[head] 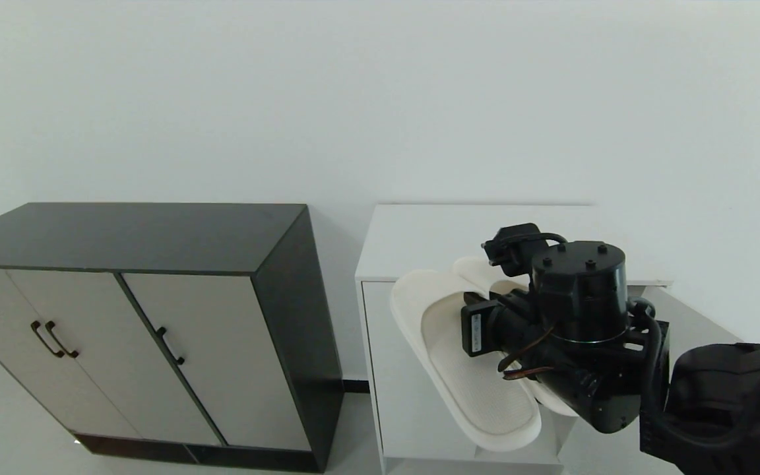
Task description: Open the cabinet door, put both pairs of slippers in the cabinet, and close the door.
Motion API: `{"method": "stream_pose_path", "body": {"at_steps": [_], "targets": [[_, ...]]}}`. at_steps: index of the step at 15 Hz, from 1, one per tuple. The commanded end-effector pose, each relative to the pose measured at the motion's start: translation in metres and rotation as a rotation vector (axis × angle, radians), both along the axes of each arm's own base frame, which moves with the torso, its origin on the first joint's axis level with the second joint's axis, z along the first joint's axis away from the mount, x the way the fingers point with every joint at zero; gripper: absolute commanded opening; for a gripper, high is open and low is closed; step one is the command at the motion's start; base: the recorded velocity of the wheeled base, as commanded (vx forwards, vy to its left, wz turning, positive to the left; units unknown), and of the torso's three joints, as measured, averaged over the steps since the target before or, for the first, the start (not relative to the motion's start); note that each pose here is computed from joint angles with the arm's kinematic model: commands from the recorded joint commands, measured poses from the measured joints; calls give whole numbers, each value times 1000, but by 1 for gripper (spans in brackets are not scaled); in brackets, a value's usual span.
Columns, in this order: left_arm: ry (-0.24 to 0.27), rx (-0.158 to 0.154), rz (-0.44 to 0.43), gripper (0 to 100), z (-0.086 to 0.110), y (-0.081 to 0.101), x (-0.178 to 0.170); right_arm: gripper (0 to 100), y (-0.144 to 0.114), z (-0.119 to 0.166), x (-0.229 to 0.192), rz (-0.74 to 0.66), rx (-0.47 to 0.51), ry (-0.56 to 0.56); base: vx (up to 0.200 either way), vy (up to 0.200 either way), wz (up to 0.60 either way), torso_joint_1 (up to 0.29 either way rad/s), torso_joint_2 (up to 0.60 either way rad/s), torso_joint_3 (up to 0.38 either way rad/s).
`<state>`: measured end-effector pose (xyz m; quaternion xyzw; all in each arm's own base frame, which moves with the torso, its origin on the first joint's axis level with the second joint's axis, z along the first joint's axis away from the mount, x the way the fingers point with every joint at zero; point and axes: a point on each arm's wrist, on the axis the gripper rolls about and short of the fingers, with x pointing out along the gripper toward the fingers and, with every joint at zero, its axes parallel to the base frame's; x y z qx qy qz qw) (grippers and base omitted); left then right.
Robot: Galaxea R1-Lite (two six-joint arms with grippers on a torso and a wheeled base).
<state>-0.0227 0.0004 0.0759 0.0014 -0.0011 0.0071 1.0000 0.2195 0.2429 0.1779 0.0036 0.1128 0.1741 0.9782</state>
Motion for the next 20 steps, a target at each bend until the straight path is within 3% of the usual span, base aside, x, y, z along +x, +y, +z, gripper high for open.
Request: {"method": "stream_pose_path", "body": {"at_steps": [1, 5, 20], "targets": [[1, -3, 1, 0, 0, 0, 0, 0, 2, -3, 0, 3, -5, 5, 0, 0, 0, 0, 0, 0], [1, -3, 3, 0, 0, 0, 0, 0, 2, -1, 0, 2, 0, 0, 0, 0, 0, 0, 0, 0], [1, -3, 1, 0, 0, 0, 0, 0, 0, -4, -2, 4, -13, 8, 0, -200, 0, 4, 2, 3]]}}
